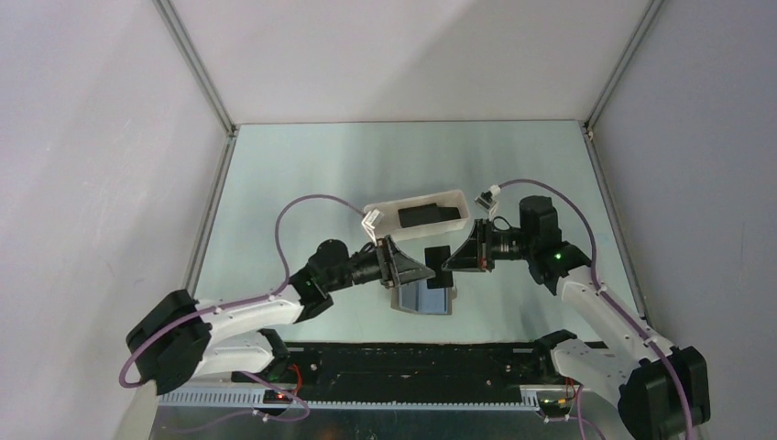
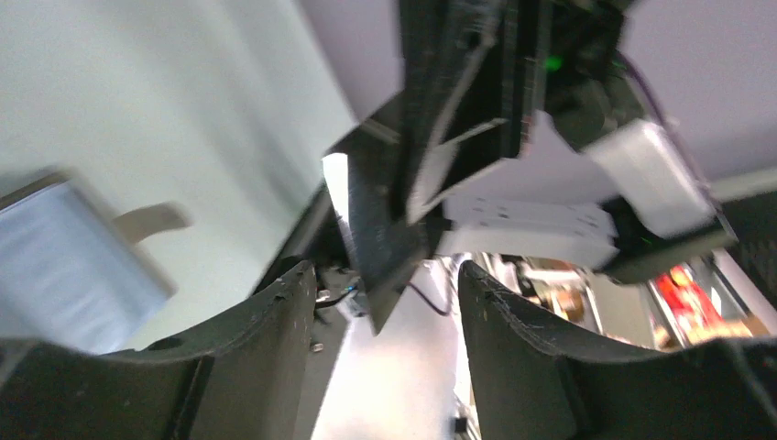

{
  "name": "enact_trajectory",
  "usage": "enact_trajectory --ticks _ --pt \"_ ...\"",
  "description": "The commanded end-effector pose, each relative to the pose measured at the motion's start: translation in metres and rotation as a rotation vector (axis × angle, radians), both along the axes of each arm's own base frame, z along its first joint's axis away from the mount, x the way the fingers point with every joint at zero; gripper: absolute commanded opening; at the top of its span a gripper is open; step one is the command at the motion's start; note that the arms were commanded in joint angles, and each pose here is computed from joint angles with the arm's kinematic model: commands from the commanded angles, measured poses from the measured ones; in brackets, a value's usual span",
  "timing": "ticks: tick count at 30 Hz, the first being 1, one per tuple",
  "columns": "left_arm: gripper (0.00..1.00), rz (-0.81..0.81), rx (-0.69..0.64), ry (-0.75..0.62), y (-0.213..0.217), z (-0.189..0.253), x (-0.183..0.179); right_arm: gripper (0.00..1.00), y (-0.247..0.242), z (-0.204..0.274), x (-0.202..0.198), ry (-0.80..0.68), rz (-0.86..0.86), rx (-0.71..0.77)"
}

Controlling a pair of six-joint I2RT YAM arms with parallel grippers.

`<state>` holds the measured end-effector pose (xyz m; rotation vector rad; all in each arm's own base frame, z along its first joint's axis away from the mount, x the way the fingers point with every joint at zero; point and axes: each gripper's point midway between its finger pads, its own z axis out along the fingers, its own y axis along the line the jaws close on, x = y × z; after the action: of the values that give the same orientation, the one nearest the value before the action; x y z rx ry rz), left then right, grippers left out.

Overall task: Put the credit cards into the card holder
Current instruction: Insert the credit card into the card holder.

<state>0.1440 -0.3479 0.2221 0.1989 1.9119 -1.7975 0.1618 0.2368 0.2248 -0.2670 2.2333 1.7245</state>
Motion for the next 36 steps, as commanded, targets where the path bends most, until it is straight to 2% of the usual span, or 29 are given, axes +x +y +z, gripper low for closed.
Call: enact_trajectory --ticks 1,2,4,10,15,22,27,36 --pt "0.61 0.253 0.175 0.106 0.028 -0.054 0.033 0.00 -0.005 -0.053 0.004 0.026 -0.052 -0.150" --pt "0.60 0.316 0.305 0.164 0.041 -0.085 0.037 0.00 -0.004 -0.064 0.003 0.040 -0.051 -0.173" --pt "0.56 0.369 0.440 0.191 0.056 -0.109 0.040 0.00 0.001 -0.079 0.003 0.054 -0.040 -0.203" --pt "0.44 0.445 0.727 0.273 0.087 -0.157 0.040 0.00 0.024 -0.119 0.005 0.073 -0.004 -0.292" --pt "0.39 0.417 0.791 0.306 0.083 -0.171 0.038 0.00 0.029 -0.146 0.012 0.101 -0.011 -0.345" --pt "0.37 0.404 0.866 0.339 0.083 -0.184 0.038 0.00 0.022 -0.178 0.014 0.152 -0.008 -0.418" --pt "0.30 0.393 0.903 0.354 0.084 -0.190 0.037 0.00 0.018 -0.190 0.013 0.163 0.002 -0.447" --pt "0.27 0.370 0.927 0.365 0.081 -0.194 0.036 0.00 0.031 -0.191 0.008 0.154 0.096 -0.356"
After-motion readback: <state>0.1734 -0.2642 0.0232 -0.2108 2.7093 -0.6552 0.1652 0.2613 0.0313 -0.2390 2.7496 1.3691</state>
